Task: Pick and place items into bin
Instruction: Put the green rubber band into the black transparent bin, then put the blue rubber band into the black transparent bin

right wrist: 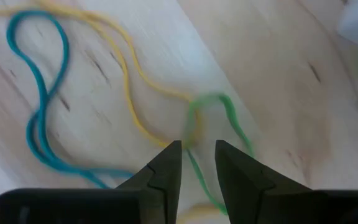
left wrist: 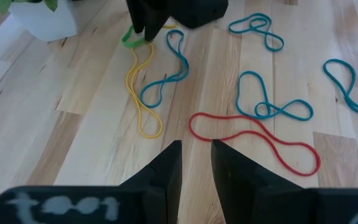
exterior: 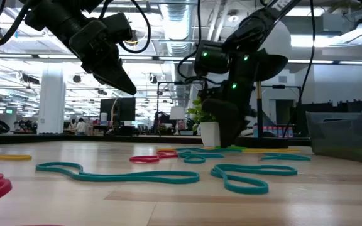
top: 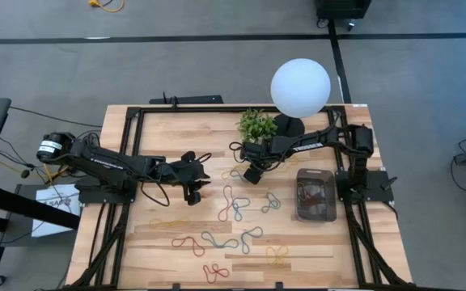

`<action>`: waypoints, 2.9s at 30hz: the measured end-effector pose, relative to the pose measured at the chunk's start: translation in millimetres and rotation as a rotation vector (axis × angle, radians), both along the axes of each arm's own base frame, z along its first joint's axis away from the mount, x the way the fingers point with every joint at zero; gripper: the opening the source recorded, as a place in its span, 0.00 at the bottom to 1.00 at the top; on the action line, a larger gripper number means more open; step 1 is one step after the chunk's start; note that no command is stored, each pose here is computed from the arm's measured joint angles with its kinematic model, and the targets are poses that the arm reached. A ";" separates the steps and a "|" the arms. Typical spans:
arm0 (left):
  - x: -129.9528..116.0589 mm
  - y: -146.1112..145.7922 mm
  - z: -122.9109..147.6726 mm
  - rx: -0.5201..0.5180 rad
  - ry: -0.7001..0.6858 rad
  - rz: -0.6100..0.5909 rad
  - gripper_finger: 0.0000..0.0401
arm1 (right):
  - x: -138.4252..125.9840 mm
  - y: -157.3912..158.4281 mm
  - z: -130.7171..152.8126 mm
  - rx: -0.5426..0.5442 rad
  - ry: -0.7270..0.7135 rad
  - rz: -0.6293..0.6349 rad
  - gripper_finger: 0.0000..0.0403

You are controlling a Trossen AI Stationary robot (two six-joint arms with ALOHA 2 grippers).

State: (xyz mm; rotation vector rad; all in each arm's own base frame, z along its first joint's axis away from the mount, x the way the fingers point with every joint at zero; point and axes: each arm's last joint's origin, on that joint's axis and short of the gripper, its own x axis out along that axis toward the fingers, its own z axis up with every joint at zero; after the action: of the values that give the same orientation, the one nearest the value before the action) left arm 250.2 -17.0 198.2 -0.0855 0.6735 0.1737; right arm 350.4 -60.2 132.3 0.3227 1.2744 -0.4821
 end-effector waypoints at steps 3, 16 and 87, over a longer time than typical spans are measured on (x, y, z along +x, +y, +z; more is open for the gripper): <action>0.0 0.0 0.0 0.000 0.000 0.000 0.19 | -0.5 0.2 -0.6 0.002 0.007 0.001 0.23; -0.1 0.0 -0.1 0.000 0.001 0.000 0.19 | 2.5 15.4 3.0 0.015 0.049 -0.019 0.03; -1.6 0.6 -1.8 -0.005 0.022 0.026 0.19 | -185.1 137.4 84.8 -0.029 0.025 -0.242 0.17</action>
State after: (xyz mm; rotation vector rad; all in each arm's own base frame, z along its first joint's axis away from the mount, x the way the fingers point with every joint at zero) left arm 248.6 -16.4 196.5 -0.0972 0.6952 0.1979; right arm 165.3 77.2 217.1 0.4498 1.2578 -0.7115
